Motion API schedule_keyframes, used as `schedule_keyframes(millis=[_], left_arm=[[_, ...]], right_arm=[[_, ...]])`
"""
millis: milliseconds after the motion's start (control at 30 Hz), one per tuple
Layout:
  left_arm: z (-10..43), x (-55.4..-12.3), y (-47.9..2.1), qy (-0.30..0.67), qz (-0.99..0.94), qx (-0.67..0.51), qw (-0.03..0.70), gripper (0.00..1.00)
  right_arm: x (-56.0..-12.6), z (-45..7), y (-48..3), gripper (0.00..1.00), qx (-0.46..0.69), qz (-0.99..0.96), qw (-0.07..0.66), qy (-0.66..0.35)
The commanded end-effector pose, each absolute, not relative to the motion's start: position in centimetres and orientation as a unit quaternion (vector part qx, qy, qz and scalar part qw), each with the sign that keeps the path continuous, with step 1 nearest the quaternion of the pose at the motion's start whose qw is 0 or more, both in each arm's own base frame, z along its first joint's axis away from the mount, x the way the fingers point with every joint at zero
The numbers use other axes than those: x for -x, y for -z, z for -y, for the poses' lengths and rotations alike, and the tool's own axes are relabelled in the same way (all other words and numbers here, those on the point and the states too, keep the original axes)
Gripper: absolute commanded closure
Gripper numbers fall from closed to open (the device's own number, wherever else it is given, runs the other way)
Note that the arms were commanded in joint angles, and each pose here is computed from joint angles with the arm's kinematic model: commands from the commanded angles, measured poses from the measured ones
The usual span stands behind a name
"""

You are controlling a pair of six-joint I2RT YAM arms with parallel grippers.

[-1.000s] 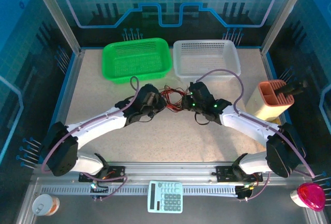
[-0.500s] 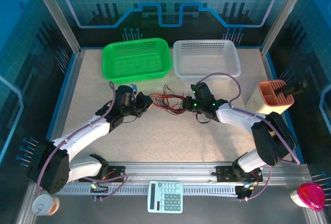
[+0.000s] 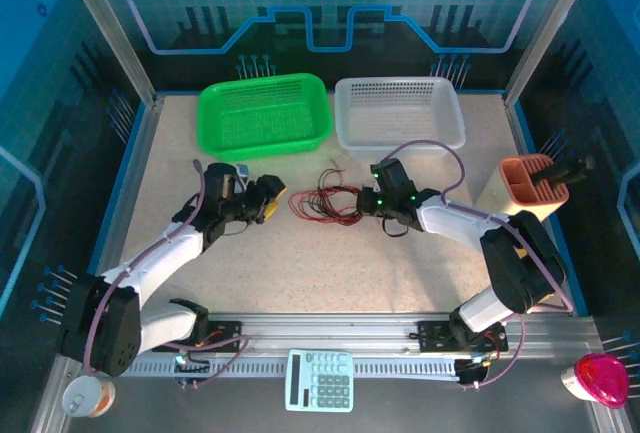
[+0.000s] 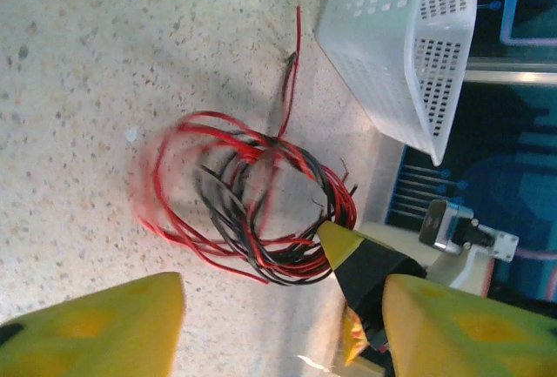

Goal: Untangle the cables

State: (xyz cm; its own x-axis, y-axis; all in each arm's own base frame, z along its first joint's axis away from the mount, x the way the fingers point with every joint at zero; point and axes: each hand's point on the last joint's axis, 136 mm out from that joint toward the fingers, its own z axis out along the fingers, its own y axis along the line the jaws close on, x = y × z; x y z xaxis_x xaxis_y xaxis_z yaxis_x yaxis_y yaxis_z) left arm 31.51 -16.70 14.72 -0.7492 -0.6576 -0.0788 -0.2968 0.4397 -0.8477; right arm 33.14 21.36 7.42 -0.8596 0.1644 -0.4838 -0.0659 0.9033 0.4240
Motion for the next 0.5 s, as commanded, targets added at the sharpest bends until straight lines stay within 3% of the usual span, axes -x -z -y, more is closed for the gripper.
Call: schedule_keyframes(millis=[0,467], left_arm=[[18.0,-31.2,-15.9,0.422,-0.849,0.236,0.212,0.27],[22.4,-28.8,-11.5,0.327,-0.904,0.212,0.179,0.24]], right_arm=[[-33.6,-23.3,-9.6,0.96,-0.007,-0.935,0.277,-0.223],[-32.5,-25.5,-13.4,1.0,-0.045,-0.914,0.292,-0.28]])
